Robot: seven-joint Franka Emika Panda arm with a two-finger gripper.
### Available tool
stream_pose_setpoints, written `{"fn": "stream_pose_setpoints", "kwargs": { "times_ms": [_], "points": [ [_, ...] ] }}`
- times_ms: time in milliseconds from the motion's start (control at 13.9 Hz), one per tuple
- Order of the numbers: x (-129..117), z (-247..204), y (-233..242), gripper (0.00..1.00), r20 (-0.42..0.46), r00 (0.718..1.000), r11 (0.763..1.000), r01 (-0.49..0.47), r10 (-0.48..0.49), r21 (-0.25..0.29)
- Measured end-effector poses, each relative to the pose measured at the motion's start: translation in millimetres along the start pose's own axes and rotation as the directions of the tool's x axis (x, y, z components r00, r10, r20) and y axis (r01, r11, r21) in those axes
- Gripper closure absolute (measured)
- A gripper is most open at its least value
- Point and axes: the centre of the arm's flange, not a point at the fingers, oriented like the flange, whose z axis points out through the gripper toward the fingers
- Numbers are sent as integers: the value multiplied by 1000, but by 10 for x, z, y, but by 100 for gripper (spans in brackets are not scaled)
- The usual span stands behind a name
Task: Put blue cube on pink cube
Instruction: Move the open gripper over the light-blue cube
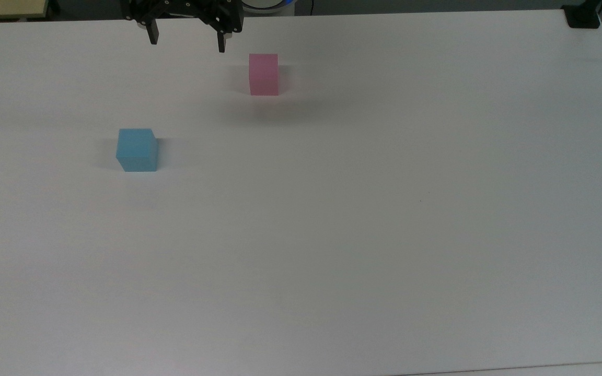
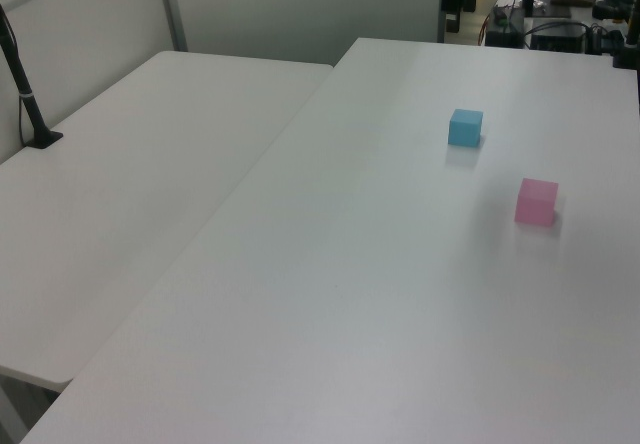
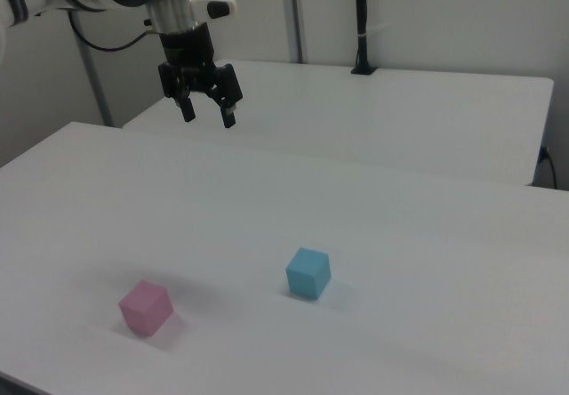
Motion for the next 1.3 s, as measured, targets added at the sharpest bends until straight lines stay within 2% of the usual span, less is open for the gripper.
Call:
{"fn": "stream_pose_setpoints", "kwargs": {
  "times_ms": [1080,1296],
  "points": [
    [2,189,56,0,38,999,1000,0,0,-2],
    [13,292,324,0,43,998,999,42,-42,-1]
  ]
}}
